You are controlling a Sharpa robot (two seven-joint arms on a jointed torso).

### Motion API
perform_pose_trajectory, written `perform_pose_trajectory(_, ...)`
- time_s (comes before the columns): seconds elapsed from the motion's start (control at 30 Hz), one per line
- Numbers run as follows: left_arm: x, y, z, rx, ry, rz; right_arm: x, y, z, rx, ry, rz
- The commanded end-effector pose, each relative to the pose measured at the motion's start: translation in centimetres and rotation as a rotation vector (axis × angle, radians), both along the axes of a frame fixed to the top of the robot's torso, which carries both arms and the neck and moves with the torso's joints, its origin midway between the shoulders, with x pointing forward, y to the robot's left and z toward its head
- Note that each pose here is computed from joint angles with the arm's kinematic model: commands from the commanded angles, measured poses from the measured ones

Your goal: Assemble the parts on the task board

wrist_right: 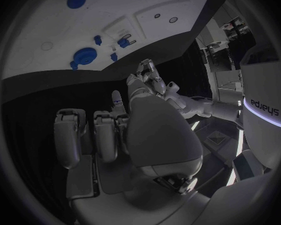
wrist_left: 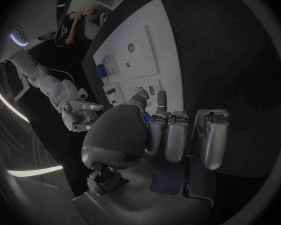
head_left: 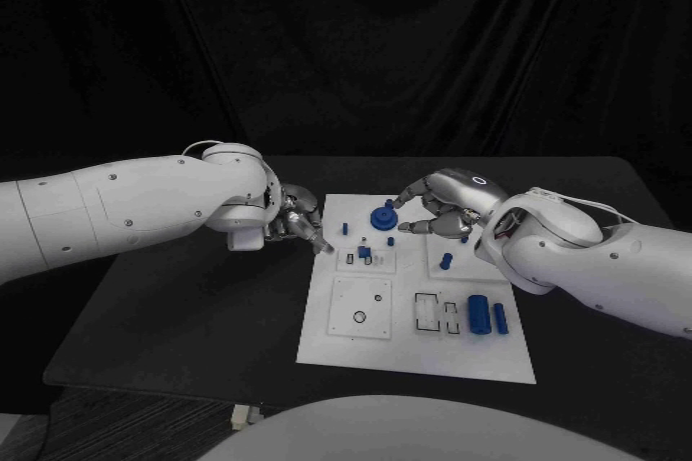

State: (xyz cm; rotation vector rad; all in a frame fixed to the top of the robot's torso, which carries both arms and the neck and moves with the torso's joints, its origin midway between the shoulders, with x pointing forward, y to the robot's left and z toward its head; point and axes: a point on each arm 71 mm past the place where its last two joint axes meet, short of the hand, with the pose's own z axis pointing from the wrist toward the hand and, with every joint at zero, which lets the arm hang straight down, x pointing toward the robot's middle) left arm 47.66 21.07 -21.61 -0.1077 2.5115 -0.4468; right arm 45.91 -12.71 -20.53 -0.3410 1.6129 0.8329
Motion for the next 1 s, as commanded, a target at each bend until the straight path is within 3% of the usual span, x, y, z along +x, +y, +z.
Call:
perform_pose_trajectory(0.03,0.03,-0.5,0.52,-0.094,-0.032,-0.037,0.3,0.8,-0.8,-0.088,0.006,-0.031)
perform_pose_trajectory(0.53,-0.06,-0.1,0.54,-0.097,-0.030,-0.035,0.2,4.5,-3.6,-0.189,0.070,-0.027)
perform_pose_trajectory(1.0,-0.03,-0.3,0.46,-0.086,-0.022,-0.037,0.2,5.5,-4.8,-0.214,0.087,-0.023)
